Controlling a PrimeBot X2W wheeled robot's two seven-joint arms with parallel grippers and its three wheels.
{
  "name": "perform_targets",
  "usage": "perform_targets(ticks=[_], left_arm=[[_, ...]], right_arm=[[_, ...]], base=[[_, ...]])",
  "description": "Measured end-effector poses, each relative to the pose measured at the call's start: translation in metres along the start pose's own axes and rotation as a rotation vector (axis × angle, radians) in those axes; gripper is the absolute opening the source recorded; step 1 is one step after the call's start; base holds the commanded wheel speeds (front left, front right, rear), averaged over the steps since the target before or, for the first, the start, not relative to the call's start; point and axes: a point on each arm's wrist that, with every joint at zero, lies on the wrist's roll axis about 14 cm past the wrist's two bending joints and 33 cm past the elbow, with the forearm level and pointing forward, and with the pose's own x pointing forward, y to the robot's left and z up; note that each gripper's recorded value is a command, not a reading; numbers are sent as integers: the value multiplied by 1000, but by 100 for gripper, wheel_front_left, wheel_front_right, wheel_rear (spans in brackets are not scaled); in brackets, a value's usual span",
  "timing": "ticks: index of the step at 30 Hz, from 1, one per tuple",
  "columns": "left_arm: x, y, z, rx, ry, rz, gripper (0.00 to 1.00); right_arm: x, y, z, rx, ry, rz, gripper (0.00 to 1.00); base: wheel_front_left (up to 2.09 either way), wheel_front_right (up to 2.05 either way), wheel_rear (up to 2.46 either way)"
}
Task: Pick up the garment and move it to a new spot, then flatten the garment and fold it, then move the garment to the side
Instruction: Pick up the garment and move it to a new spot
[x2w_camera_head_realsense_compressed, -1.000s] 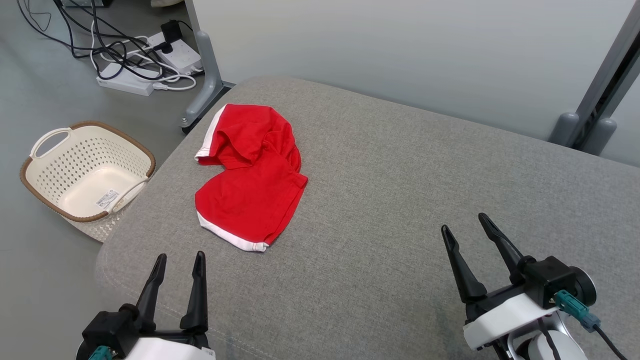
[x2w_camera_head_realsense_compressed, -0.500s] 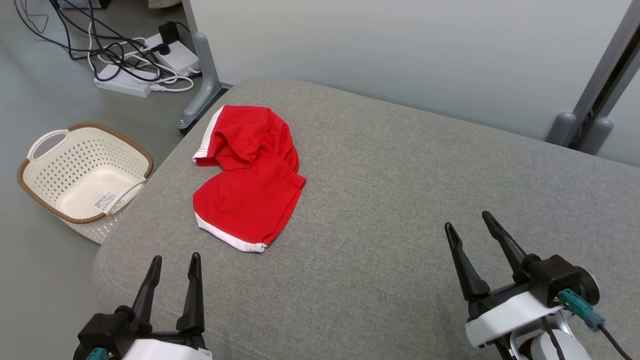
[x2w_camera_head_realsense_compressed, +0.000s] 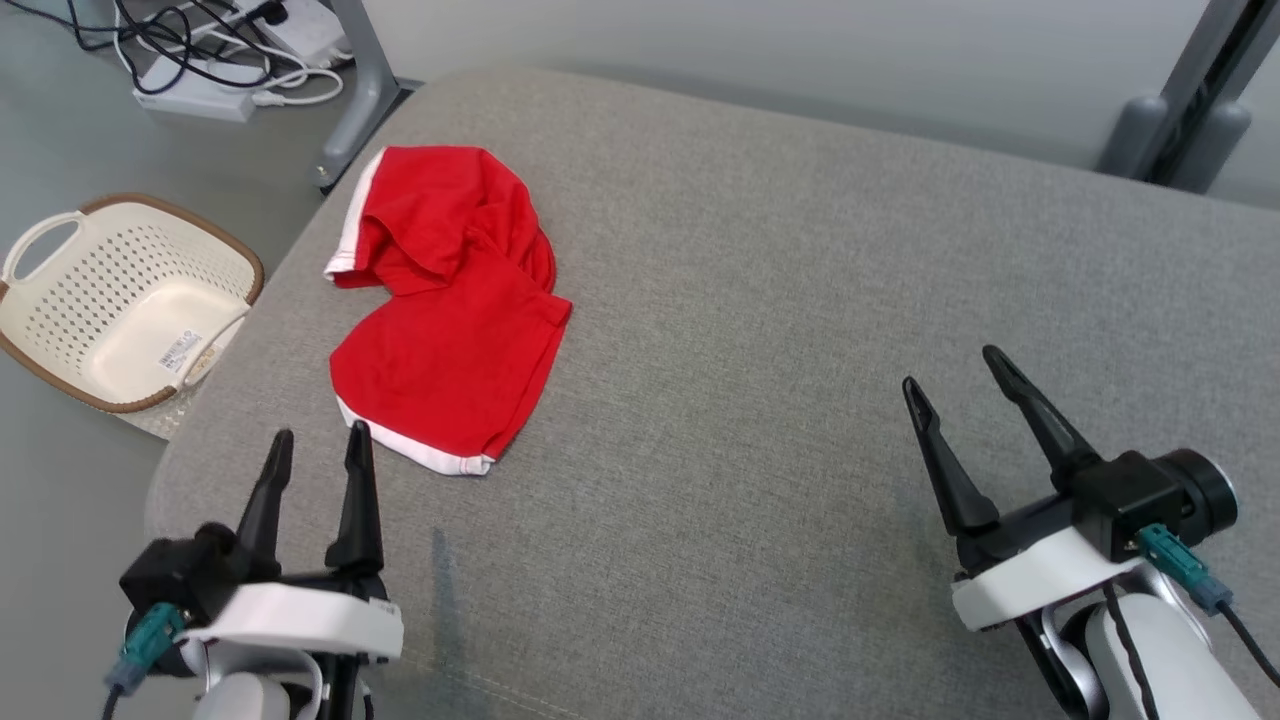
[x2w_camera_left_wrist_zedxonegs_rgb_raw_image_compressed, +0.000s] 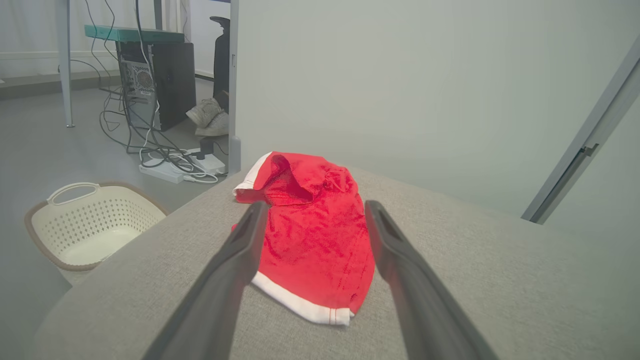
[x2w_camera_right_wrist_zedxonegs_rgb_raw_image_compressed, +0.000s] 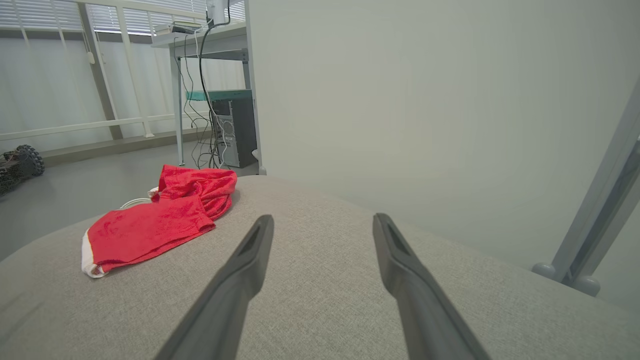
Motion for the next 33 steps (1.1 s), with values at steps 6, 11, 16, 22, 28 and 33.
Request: perform_targets(ticks=[6, 11, 16, 22, 28, 33], left_arm=[[50, -1, -12, -8, 40, 17, 100], [99, 3, -23, 12, 76, 23, 100], [137, -3, -44, 7, 169, 14, 100], [177, -15, -88, 60, 390, -22, 100], [193, -22, -125, 111, 560, -41, 100], [199, -24, -142, 139, 628, -35, 100]], right_arm=[[16, -19, -14, -10, 5, 8, 100], [20, -43, -28, 0, 15, -32, 100], [15, -59, -46, 1, 48, -58, 100], [4, -82, -62, 14, 76, -118, 100], [-8, -100, -71, 14, 97, -173, 100], [-17, -106, -78, 15, 115, -198, 100]], base=[[0, 0, 0], [0, 0, 0], [0, 0, 0], [0, 0, 0], [0, 0, 0], [0, 0, 0]])
